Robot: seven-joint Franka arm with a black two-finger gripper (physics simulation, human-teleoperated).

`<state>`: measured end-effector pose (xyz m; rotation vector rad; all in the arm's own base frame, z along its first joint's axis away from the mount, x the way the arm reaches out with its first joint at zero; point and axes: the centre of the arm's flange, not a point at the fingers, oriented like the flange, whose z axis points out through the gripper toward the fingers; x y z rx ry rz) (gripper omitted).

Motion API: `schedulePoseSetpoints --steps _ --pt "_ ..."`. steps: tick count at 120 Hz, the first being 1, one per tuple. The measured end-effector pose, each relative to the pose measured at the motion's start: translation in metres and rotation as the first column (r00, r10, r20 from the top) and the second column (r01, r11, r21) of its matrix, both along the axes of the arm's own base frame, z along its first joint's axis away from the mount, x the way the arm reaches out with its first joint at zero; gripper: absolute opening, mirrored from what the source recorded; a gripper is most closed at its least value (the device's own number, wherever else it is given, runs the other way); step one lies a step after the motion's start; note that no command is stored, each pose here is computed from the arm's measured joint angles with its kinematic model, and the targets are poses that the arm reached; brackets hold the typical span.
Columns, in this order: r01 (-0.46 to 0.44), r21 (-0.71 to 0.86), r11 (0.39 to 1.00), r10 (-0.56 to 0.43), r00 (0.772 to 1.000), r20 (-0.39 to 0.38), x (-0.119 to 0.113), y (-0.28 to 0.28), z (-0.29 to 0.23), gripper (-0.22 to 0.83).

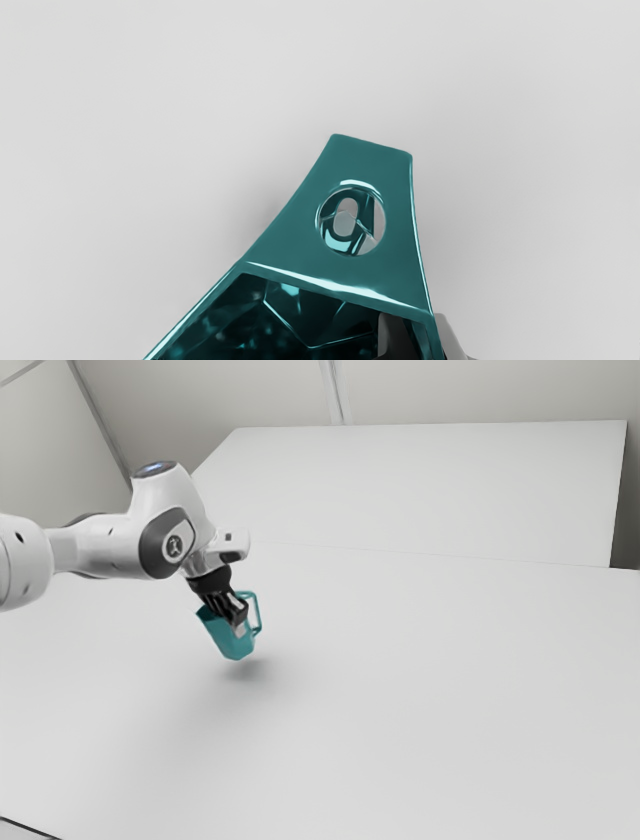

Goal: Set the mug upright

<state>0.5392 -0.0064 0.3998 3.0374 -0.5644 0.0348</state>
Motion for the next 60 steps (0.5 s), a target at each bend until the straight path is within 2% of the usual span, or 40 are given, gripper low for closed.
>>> schedulePoseSetpoints --steps 23,48,60 --pt "-0.027 0.027 0.999 0.027 1.000 -0.016 -0.001 -0.023 -0.025 -0.16" --pt "-0.179 0.041 0.983 0.180 0.983 -0.029 0.004 0.026 -0.044 -0.16" --pt "-0.185 0.052 0.981 0.187 0.982 -0.035 0.007 0.020 -0.053 -0.16"
